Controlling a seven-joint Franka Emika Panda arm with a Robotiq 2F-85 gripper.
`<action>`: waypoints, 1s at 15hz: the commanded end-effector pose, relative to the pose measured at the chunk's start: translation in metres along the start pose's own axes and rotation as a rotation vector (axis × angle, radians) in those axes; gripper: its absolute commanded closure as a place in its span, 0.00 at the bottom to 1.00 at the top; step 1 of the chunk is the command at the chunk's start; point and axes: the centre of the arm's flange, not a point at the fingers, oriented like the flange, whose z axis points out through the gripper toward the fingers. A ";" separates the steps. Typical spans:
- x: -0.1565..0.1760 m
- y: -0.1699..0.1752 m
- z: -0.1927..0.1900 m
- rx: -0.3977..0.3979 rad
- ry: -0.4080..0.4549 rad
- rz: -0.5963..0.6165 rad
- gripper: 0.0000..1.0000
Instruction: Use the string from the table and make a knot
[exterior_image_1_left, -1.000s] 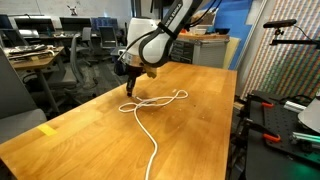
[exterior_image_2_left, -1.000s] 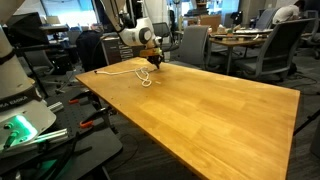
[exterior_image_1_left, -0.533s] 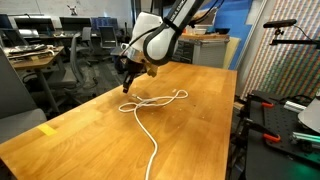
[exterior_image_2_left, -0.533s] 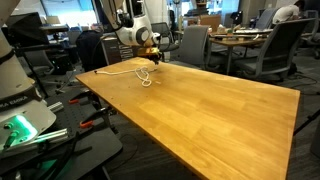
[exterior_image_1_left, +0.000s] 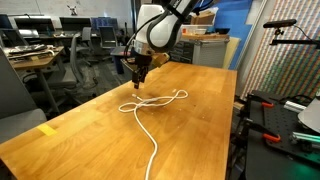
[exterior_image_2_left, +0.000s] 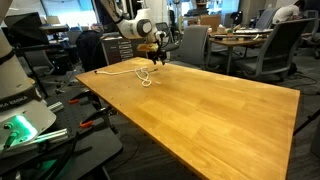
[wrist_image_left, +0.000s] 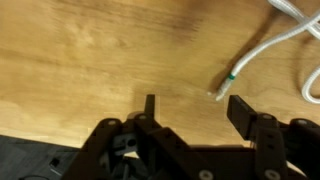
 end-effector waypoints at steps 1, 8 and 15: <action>-0.010 0.001 0.001 -0.045 -0.103 0.088 0.00; -0.011 -0.028 0.016 -0.040 -0.198 0.111 0.01; 0.006 -0.056 0.024 0.006 -0.127 0.089 0.04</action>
